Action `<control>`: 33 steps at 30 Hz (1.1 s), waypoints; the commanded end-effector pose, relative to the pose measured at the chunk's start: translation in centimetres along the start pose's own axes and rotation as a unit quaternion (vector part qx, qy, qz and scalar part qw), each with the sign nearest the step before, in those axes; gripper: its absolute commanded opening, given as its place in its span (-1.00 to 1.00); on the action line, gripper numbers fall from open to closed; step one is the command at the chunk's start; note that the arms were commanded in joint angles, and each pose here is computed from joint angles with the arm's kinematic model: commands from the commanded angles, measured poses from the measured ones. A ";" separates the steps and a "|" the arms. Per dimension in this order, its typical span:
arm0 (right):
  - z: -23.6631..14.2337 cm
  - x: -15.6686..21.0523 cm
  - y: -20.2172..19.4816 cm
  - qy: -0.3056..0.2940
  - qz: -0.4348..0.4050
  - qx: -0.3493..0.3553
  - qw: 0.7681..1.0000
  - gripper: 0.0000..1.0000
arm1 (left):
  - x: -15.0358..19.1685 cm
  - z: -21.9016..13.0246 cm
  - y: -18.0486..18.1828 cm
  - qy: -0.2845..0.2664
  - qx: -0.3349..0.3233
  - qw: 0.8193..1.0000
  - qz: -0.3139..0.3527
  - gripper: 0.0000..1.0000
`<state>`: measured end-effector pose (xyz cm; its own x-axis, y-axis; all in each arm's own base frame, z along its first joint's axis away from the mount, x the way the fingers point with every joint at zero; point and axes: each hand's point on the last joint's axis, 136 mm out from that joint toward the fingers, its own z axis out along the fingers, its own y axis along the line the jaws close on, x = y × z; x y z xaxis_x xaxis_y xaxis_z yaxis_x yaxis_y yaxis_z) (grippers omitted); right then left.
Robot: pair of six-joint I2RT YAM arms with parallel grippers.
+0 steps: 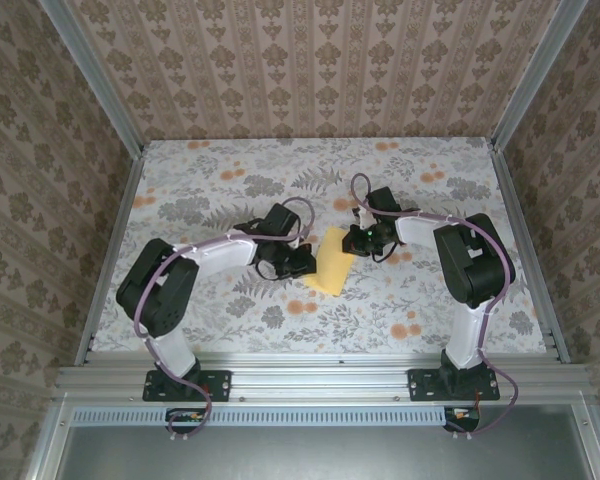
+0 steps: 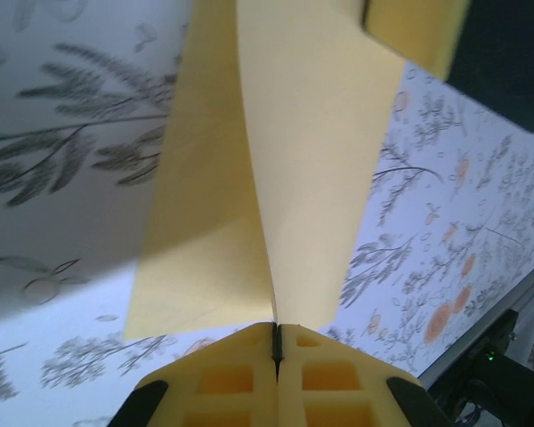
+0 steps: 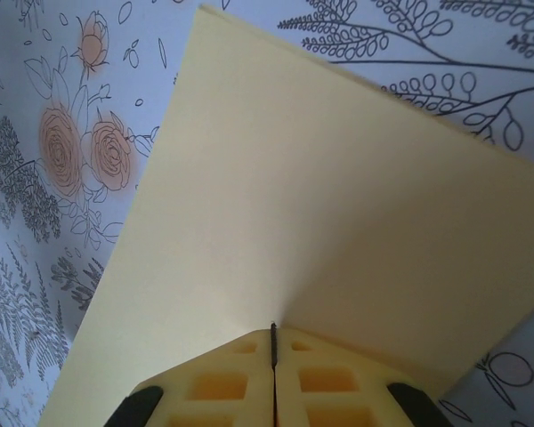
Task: Fold a paper plane with a square sheet of paper (pick it up from the middle)
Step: Fold the triangle a second time at the center of the table.
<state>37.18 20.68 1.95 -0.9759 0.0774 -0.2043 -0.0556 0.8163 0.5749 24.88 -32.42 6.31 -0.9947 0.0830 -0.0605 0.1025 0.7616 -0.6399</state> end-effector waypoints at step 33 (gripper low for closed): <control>-3.2 0.5 -2.7 0.001 -0.021 0.105 0.994 -0.74 | 1.8 1.3 0.0 0.017 -0.016 1.000 0.015 -0.90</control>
<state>36.55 18.07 3.14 -0.9690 0.0603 -0.2397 -0.0588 0.8857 0.4605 23.58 -33.25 4.42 -0.9912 0.1288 -0.0320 0.1211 0.7794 -0.6147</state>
